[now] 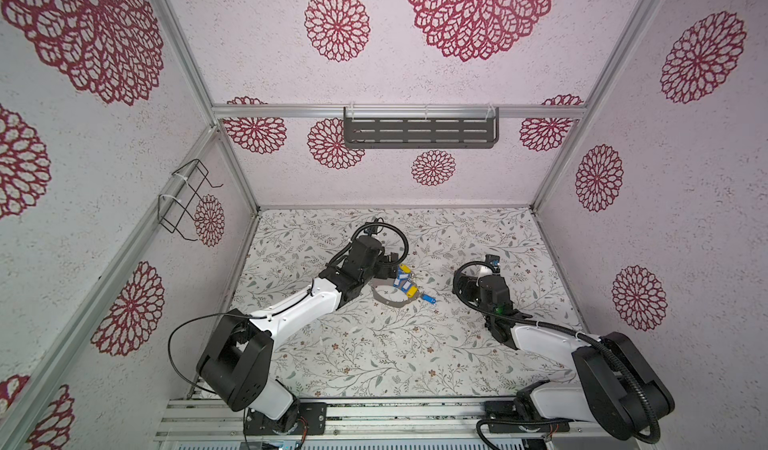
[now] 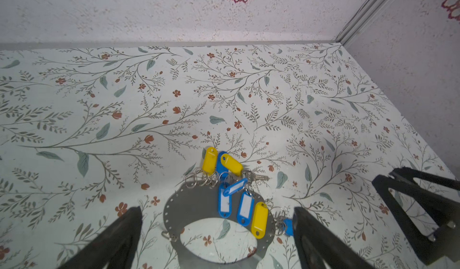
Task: Remove the keys from the keyring
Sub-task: 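Move the left gripper over the grey keyring plate while the right gripper approaches, then lower the left gripper and grasp the edge of the grey keyring plate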
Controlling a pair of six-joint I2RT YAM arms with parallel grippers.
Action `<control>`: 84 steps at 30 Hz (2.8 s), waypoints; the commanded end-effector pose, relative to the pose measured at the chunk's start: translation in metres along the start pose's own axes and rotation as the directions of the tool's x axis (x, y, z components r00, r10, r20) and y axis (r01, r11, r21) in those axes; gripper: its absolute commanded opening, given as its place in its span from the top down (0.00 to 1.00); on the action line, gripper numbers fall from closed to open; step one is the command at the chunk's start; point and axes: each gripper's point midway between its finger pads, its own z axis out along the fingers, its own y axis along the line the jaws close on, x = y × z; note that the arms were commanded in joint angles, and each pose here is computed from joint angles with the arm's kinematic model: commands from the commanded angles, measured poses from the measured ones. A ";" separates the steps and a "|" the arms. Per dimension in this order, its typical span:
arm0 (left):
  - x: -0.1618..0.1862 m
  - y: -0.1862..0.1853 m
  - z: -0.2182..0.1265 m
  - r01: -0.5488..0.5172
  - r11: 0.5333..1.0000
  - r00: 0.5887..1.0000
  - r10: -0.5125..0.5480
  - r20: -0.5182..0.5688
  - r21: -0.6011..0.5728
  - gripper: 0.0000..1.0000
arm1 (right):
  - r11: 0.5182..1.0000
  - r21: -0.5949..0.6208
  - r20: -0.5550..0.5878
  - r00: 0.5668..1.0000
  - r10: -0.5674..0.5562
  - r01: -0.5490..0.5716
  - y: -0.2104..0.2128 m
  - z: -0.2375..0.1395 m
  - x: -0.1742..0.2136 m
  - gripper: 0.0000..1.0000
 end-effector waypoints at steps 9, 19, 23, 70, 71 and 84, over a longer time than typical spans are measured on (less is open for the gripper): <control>0.087 -0.008 0.039 -0.190 0.973 0.934 0.219 -0.283 0.128 0.45 | 0.998 -0.004 0.155 0.986 0.055 -0.055 -0.011 -0.014 -0.013 0.07; 0.106 -0.045 0.047 -0.271 0.935 0.906 0.328 -0.268 0.230 0.52 | 0.999 -0.037 0.133 0.991 0.030 -0.025 -0.003 -0.020 -0.015 0.27; 0.108 -0.052 0.047 -0.281 0.927 0.907 0.341 -0.246 0.250 0.53 | 0.999 -0.025 0.135 0.990 0.030 -0.026 -0.006 -0.020 -0.015 0.30; 0.151 -0.089 0.083 -0.432 0.856 0.813 0.506 -0.290 0.283 0.57 | 0.999 -0.034 0.139 0.990 0.034 -0.030 -0.006 -0.020 -0.020 0.28; 0.150 -0.089 0.082 -0.435 0.856 0.811 0.508 -0.291 0.281 0.57 | 0.999 -0.035 0.140 0.990 0.035 -0.030 -0.006 -0.020 -0.020 0.28; 0.150 -0.097 0.071 -0.514 0.813 0.775 0.577 -0.260 0.272 0.65 | 0.999 -0.040 0.138 0.990 0.031 -0.026 -0.004 -0.020 -0.020 0.29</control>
